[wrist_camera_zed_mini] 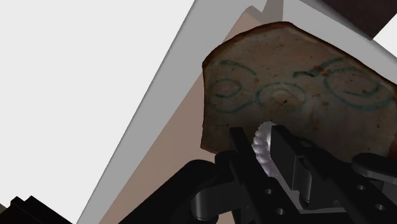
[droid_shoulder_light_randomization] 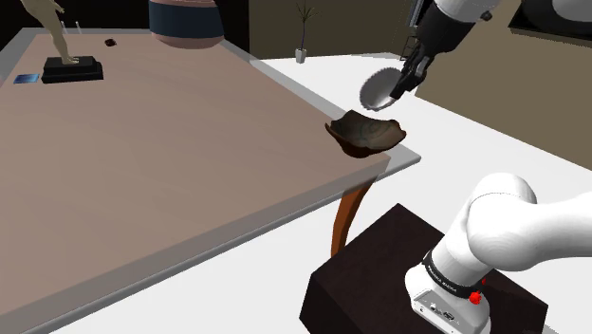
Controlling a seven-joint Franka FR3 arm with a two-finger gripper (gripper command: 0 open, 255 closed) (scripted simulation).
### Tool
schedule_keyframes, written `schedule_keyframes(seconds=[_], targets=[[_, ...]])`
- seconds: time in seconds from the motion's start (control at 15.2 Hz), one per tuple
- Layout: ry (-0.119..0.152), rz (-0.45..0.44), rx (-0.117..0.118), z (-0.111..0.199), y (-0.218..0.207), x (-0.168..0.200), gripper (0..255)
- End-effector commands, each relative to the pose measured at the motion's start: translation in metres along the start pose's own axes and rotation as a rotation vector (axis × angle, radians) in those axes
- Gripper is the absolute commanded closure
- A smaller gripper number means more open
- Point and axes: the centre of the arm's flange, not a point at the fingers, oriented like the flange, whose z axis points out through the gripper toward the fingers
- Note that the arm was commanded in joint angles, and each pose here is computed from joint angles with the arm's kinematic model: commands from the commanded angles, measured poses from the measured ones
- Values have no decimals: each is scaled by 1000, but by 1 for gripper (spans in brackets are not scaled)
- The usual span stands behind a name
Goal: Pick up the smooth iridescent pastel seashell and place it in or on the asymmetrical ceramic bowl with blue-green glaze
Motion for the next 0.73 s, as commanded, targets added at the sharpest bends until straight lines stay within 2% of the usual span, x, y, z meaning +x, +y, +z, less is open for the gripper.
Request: schedule_keyframes(seconds=[0.0, 0.4, 0.66], targets=[[0, 0, 0, 10, -4, -3, 255], [0, 0, 0, 40, -14, -9, 255], [0, 0, 0, 40, -14, -9, 255]])
